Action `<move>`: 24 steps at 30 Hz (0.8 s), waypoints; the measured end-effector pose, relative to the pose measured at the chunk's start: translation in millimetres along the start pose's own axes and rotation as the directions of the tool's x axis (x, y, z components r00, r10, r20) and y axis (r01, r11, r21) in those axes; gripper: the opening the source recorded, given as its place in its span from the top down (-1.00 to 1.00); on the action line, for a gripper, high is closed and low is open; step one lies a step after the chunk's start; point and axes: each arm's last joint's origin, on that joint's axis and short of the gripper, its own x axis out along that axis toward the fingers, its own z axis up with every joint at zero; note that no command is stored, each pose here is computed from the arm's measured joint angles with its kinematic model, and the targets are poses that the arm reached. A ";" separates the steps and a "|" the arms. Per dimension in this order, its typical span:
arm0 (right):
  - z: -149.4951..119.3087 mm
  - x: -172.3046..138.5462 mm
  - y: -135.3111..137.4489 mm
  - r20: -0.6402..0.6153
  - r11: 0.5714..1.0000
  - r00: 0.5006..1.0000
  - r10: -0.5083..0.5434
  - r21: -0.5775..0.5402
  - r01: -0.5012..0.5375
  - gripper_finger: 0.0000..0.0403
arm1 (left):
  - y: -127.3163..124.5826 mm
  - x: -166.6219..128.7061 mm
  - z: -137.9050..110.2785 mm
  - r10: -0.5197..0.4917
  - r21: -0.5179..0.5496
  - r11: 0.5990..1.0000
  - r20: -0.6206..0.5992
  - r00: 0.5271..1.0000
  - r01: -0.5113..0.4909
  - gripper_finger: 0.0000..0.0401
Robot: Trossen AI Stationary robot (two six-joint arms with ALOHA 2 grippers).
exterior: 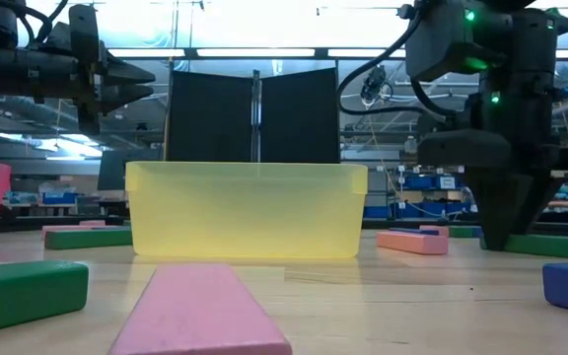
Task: Sort blocks
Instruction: Put the green block into the blue bin
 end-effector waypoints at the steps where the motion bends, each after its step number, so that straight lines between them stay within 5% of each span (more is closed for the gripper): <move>1: -0.6 -0.9 -0.3 0.012 1.000 1.000 0.002 -0.017 -0.001 0.43 | 0.0 0.0 0.0 0.000 -0.003 1.000 0.000 1.000 0.000 0.36; 9: 1.5 -35.6 -12.0 0.242 0.993 0.968 0.068 -0.111 -0.042 0.43 | 0.0 0.0 0.0 0.000 -0.056 0.998 0.000 1.000 0.000 0.36; 13: -2.2 -71.0 -23.0 0.315 0.963 0.926 0.207 -0.235 -0.136 0.43 | 0.2 0.0 -0.4 0.001 -0.089 0.996 -0.003 1.000 -0.002 0.36; 20: -52.2 -121.2 -49.0 0.151 0.779 0.872 0.466 -0.537 -0.323 0.43 | 3.0 -0.3 -7.5 0.027 -0.108 0.994 -0.069 0.997 -0.034 0.36; 24: -82.4 -132.8 -69.3 0.033 0.768 0.876 0.481 -0.497 -0.403 0.43 | 3.2 -0.4 -8.1 0.029 -0.123 0.992 -0.074 0.997 -0.038 0.36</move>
